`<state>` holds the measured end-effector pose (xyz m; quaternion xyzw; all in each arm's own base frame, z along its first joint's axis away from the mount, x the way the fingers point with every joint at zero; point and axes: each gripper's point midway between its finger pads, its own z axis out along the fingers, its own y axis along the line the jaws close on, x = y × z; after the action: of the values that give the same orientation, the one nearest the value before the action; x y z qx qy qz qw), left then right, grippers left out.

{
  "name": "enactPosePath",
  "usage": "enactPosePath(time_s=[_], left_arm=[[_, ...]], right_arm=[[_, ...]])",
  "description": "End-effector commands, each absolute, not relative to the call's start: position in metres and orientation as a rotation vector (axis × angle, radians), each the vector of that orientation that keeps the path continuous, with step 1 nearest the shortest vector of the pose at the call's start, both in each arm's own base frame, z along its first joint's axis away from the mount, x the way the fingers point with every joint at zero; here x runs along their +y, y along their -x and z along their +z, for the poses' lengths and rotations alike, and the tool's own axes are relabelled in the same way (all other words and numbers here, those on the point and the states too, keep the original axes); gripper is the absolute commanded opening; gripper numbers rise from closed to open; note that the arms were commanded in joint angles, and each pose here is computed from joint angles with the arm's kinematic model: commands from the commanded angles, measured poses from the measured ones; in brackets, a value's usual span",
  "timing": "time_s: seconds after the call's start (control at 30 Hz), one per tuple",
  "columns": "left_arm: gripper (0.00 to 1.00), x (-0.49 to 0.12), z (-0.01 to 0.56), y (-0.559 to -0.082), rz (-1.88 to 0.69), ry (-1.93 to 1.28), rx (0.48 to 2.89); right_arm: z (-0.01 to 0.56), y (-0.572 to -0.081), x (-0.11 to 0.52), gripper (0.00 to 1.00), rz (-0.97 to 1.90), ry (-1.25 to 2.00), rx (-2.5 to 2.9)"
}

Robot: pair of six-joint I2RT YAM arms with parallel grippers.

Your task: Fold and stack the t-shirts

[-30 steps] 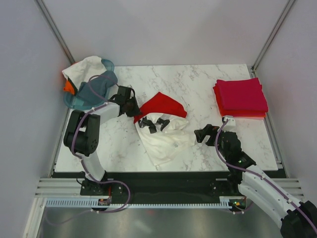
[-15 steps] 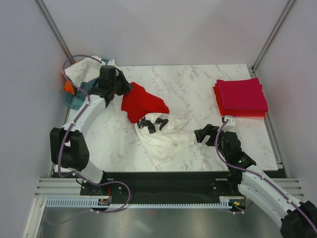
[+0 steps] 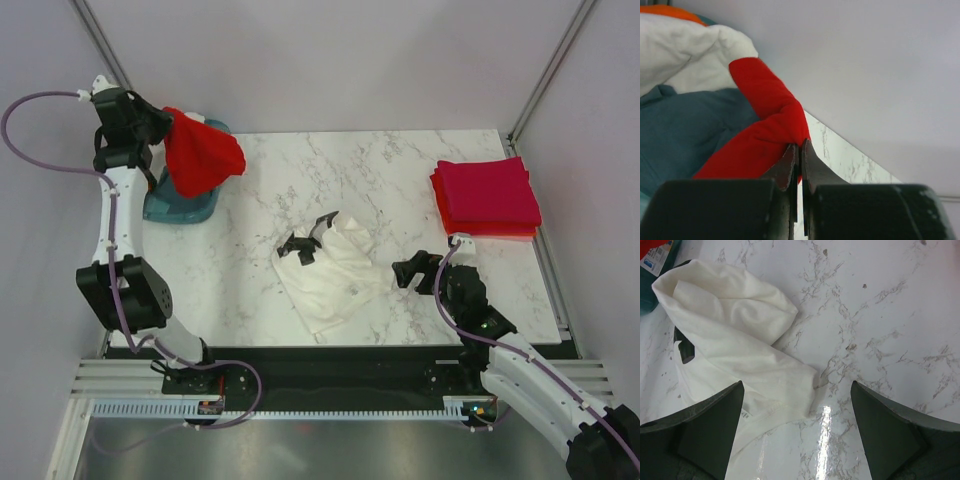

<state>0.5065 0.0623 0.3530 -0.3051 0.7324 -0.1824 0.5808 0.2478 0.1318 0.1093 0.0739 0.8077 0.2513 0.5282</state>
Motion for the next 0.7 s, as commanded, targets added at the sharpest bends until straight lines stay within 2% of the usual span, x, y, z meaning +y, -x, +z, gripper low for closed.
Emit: enactPosePath(time_s=[0.0, 0.17, 0.33, 0.4, 0.43, 0.47, 0.5, 0.57, 0.67], left_arm=[[0.02, 0.09, 0.34, -0.522, -0.369, 0.929, 1.627], [0.02, 0.118, 0.32, -0.53, -0.226, 1.014, 1.594], [0.08, 0.159, 0.333, -0.497, 0.027, 1.114, 1.465], [0.2, 0.168, 0.337, -0.487, 0.063, 1.154, 1.4], [0.34, 0.165, 0.345, -0.487, 0.046, 1.126, 1.395], [0.66, 0.161, 0.352, -0.491, 0.04, 1.063, 1.421], [0.8, 0.148, 0.35, -0.498, -0.019, 1.011, 1.485], [0.93, 0.134, 0.356, -0.504, -0.096, 0.976, 1.536], [0.98, 0.076, 0.36, -0.497, -0.358, 0.845, 1.64]], right_arm=[[0.116, -0.251, 0.134, 0.96, 0.606, -0.164, 1.899], [0.116, -0.251, 0.134, 0.96, 0.607, -0.16, 1.9], [0.114, -0.252, 0.134, 0.96, 0.601, -0.163, 1.903], [0.113, -0.253, 0.134, 0.96, 0.598, -0.164, 1.907], [0.114, -0.253, 0.134, 0.96, 0.6, -0.163, 1.906], [0.113, -0.253, 0.134, 0.96, 0.6, -0.165, 1.909], [0.113, -0.254, 0.135, 0.96, 0.6, -0.164, 1.911], [0.113, -0.254, 0.137, 0.96, 0.612, -0.151, 1.911], [0.108, -0.254, 0.141, 0.96, 0.616, -0.133, 1.935]])
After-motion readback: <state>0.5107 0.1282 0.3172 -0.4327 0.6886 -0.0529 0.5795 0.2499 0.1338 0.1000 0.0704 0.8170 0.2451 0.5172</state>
